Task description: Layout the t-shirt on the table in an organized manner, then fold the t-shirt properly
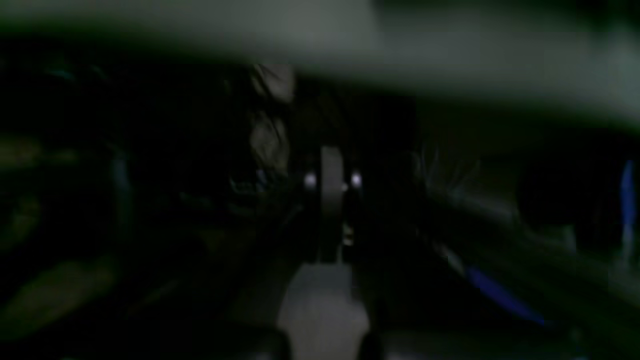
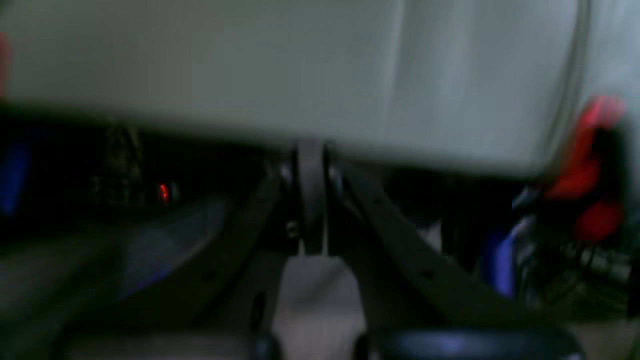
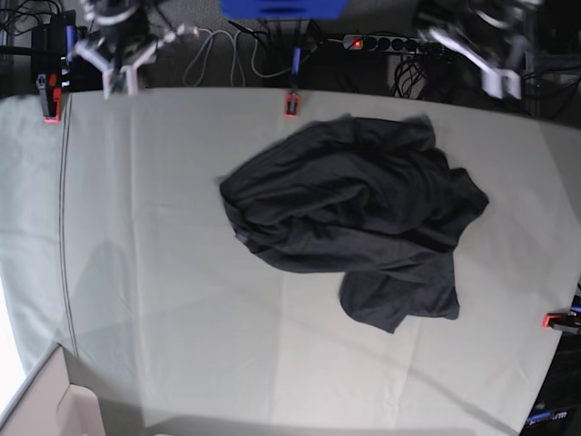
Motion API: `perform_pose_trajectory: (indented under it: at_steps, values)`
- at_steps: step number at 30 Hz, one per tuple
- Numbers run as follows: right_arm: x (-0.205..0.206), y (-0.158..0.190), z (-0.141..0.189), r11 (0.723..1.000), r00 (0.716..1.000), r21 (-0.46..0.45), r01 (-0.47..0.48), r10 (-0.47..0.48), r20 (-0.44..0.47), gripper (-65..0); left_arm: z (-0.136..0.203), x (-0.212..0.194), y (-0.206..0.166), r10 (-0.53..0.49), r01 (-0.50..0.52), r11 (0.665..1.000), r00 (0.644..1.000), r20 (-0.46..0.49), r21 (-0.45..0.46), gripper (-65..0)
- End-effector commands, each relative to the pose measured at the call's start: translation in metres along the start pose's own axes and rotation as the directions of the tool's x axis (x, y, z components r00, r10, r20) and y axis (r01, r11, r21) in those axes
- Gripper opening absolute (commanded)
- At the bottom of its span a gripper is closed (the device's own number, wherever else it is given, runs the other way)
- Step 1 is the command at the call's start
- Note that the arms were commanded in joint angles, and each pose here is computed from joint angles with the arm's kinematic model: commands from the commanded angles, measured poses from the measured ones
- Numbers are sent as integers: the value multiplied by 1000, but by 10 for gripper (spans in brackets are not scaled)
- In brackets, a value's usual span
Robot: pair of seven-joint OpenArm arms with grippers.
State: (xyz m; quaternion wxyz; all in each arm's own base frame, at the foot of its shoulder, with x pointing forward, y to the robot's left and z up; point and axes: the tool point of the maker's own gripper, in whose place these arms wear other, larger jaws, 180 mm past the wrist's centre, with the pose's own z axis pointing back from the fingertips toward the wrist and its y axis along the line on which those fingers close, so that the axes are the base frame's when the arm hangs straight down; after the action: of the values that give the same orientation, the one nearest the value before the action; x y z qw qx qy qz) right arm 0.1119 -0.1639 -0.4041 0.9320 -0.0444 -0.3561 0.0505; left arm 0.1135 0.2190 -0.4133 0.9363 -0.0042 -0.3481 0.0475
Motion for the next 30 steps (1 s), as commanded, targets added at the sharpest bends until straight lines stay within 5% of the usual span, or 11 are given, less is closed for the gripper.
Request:
perform_pose_trajectory:
  at_steps: [1,7,14,18,24,30]
  values:
    - [15,0,4,1000,999,3,-3,3,37,-650,9,12,-2,13,-13,1000,999,30,0,-650]
    - [69,0,-17,1000,988,-2,8,-7,151,-650,12,57,21,85,-97,991,988,128,91,-650]
    - [125,55,-42,992,989,130,10,-29,148,-650,-1,76,42,224,-237,958,970,94,159,-644]
    - [160,96,-40,972,975,228,-49,-2,221,-635,-8,88,44,271,-281,946,959,85,159,-542]
    - [186,149,-37,929,957,336,-158,61,284,-459,-11,104,45,271,-287,946,955,118,149,-315]
    - [183,161,-77,924,966,332,-190,115,233,-394,-24,113,47,289,-306,941,948,132,142,-266]
